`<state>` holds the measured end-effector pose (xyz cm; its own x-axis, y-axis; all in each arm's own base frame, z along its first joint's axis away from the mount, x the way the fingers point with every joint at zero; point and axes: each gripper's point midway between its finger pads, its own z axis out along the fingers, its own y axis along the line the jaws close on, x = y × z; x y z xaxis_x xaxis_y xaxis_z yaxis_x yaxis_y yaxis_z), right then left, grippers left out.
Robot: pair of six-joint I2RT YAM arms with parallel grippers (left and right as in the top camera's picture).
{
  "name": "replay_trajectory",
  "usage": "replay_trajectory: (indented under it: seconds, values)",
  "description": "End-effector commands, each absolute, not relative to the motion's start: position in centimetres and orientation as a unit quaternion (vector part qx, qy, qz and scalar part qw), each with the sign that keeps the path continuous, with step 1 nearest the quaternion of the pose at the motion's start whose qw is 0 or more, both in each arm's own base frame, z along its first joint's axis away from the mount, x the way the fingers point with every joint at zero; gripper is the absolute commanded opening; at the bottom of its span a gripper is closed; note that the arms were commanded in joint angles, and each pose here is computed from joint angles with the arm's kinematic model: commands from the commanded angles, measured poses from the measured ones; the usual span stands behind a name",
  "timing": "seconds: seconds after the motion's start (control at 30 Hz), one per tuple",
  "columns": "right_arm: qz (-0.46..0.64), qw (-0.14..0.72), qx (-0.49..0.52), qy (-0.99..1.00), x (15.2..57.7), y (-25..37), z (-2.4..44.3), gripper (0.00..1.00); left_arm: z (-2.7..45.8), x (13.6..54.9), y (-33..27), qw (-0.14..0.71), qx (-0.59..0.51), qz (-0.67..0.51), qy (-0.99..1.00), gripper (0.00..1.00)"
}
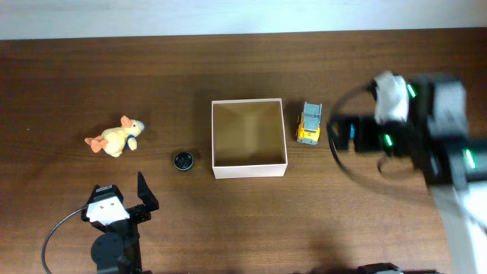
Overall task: Pack container
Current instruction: 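Move the right gripper toward the Rubik's cube on the right, then lower the right gripper over the Rubik's cube and close on it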
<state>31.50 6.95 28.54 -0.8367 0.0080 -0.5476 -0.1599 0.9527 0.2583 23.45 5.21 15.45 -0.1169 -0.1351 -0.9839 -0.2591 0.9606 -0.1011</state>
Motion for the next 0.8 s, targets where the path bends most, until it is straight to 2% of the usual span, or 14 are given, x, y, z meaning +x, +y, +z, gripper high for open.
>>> replay_trajectory:
  seconds: [0.0, 0.23, 0.47, 0.63, 0.77]
  values:
    - [0.170, 0.239, -0.037, 0.955, 34.1, 7.8, 26.5, 0.99, 15.3, 23.5, 5.1, 0.652, -0.128, 0.044, 0.746, 0.99]
    - [0.161, 0.164, 0.014, 0.973, 37.7, 6.3, 20.8, 0.99, 15.3, 23.5, 5.1, 0.652, -0.128, 0.044, 0.746, 0.99]
    - [0.071, 0.137, 0.094, 0.983, 36.9, -1.7, 19.1, 0.99, 15.3, 23.5, 5.1, 0.652, -0.128, 0.044, 0.746, 0.99]
    - [0.014, 0.128, 0.086, 0.988, 35.5, -7.5, 18.8, 0.99, 15.3, 23.5, 5.1, 0.652, -0.128, 0.044, 0.746, 0.99]
    - [-0.033, 0.125, 0.040, 0.991, 34.9, -10.7, 18.8, 0.99, 15.3, 23.5, 5.1, 0.652, -0.128, 0.044, 0.746, 0.99]
